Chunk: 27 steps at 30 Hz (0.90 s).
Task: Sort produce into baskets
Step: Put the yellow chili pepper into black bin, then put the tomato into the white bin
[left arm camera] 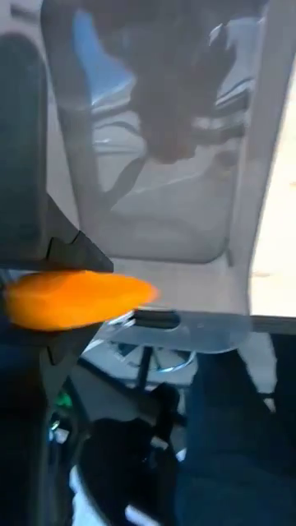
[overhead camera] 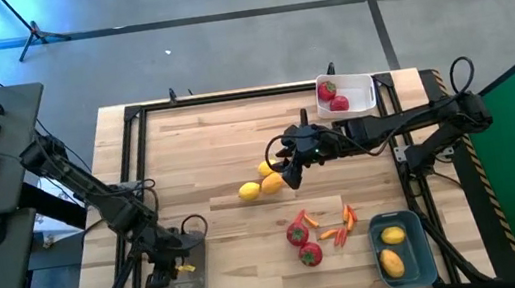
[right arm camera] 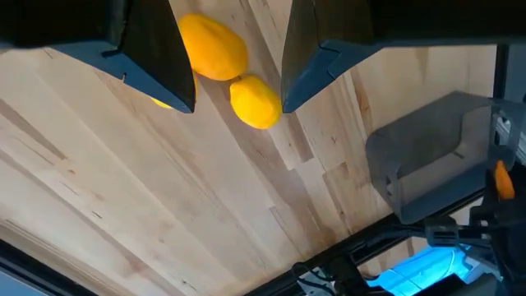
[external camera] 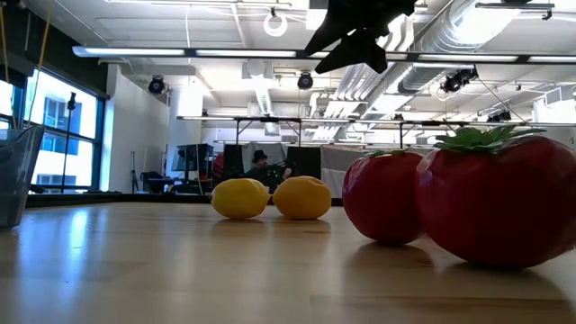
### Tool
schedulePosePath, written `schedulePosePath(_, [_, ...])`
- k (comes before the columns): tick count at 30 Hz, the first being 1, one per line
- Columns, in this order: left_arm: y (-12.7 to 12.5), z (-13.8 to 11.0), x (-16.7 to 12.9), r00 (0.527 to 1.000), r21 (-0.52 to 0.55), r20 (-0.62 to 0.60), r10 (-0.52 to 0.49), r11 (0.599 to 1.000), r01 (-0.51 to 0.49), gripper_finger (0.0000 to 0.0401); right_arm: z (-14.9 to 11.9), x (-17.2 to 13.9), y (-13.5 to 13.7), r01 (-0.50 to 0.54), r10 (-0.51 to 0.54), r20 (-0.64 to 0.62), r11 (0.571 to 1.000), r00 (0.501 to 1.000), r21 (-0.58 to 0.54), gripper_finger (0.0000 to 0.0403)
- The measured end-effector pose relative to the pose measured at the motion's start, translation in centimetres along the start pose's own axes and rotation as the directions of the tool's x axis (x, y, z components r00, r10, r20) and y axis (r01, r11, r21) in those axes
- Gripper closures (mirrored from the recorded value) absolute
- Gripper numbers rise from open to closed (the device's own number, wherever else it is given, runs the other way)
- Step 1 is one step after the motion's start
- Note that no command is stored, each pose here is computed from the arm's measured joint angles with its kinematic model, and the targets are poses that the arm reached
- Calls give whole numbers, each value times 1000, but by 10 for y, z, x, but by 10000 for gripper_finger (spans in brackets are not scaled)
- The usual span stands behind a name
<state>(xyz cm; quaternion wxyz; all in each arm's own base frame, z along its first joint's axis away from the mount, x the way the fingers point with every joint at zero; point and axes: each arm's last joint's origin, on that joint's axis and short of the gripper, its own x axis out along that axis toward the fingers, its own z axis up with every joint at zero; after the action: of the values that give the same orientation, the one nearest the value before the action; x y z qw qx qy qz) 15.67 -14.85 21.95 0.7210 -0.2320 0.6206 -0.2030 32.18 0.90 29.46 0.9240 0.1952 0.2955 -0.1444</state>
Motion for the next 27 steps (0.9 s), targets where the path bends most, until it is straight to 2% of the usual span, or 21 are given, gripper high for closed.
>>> schedulePosePath(6, [-2, 2, 0, 999, -10, -10, -44, 999, 44, 305, 0, 0, 0, 0, 0, 0, 1000, 1000, -5, 232])
schedulePosePath(10, [-3, 1, -4, 999, 5, 7, -51, 999, 51, 288, 0, 0, 0, 0, 0, 0, 1000, 1000, -19, 232])
schedulePosePath(19, [-2, 6, -28, 988, 10, 106, -110, 994, 110, 286, 0, 0, 1, -9, 9, -4, 1000, 1000, -30, 232])
schedulePosePath(27, [6, 19, -71, 939, -1, 305, -158, 986, 166, 297, 0, 0, 1, -12, 12, -6, 998, 1000, -60, 237])
